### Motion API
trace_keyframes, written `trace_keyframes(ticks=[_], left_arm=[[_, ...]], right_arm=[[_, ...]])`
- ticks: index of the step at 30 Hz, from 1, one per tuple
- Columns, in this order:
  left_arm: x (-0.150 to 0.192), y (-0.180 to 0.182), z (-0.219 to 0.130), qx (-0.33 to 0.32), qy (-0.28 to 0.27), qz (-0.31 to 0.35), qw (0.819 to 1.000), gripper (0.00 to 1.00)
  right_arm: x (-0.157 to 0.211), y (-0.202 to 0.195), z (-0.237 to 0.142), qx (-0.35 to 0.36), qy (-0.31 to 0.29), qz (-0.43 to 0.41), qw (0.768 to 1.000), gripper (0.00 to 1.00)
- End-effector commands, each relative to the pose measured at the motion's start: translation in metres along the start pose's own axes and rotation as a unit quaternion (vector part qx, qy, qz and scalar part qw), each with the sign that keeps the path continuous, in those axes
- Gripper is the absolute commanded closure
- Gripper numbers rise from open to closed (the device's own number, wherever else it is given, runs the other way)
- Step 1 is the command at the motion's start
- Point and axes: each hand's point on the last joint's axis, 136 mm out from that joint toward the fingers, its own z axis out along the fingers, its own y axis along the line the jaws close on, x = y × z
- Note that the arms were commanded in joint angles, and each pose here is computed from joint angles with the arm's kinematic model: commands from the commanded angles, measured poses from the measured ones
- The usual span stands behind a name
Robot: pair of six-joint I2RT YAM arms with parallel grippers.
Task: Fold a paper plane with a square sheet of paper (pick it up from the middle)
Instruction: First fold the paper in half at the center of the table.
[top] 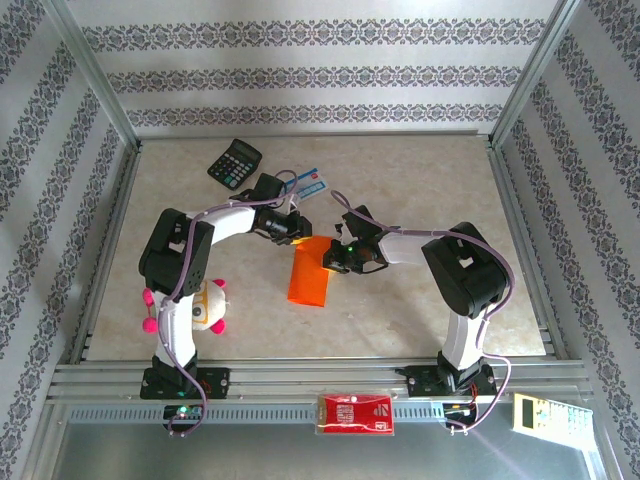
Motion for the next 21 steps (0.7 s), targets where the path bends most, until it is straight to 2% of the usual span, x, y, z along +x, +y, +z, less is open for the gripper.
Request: trace_keyframes(ticks=[1,6,14,21], left_arm=[[-0.009,0.022,0.007,-0.021,-0.005,-0.018,1.000,0.75],[-0.011,0.036,0.011,-0.039,-0.001,-0.025,0.999,0.75],[-0.017,0.000,-0.010,0.010,-0.021,-0.009,1.000,0.74],[-0.012,0.029,0.007,-0.025,-0.006,-0.025,0.999,0.74]], right_arm=[[0.040,-0.090,0.014,0.159,0.044,0.049,0.985,1.00],[0.040,-0.090,0.015,0.159,0.045,0.049,0.985,1.00],[0.039,-0.088,0.015,0.157,0.045,0.048,0.985,1.00],[0.037,-0.087,0.015,0.156,0.045,0.046,0.986,1.00]])
